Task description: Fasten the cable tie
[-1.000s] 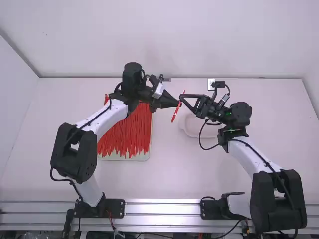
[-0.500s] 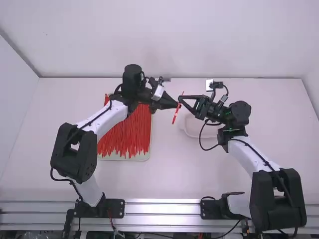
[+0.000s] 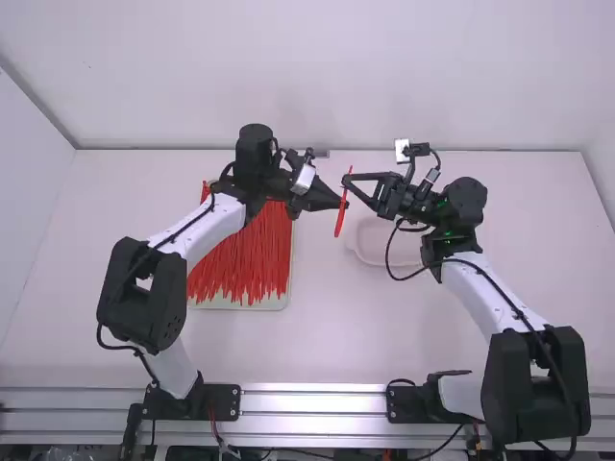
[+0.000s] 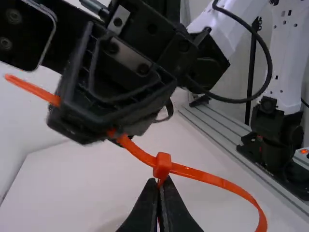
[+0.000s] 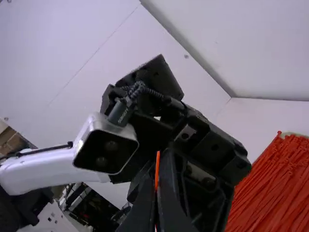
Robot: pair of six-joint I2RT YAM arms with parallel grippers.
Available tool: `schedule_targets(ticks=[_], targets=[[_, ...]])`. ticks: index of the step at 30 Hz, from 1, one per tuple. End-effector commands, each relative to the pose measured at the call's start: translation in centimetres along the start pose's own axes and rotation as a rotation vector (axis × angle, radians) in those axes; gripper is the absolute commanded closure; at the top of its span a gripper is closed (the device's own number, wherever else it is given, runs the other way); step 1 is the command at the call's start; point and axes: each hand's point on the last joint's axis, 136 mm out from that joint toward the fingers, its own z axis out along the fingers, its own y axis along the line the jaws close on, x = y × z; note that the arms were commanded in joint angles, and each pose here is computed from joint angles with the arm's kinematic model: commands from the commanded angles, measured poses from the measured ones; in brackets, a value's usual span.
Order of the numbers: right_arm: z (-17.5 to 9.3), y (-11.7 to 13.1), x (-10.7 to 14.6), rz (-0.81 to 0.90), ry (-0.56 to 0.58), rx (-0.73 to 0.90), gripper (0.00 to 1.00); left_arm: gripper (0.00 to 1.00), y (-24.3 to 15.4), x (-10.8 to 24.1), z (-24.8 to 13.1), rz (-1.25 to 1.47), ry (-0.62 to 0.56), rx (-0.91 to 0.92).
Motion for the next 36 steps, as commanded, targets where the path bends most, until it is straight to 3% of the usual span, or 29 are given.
schedule_targets(ticks=[1, 31, 36], targets=[[0.4, 2.7, -3.5, -0.109, -0.056, -0.026, 1.00, 0.98, -0.5, 0.9, 0.0, -0.033, -0.002, 0.005], [-0.2, 8.4, -9.5, -0.185, -0.064, -0.077, 1.00, 0.98, -0.5, 3.7, -0.1, -0.060, 0.040, -0.072], [0.0, 7.7, -9.2, -0.188, -0.038, -0.052, 1.00, 0.98, -0.3, 3.8, -0.1, -0.060, 0.045, -0.081]])
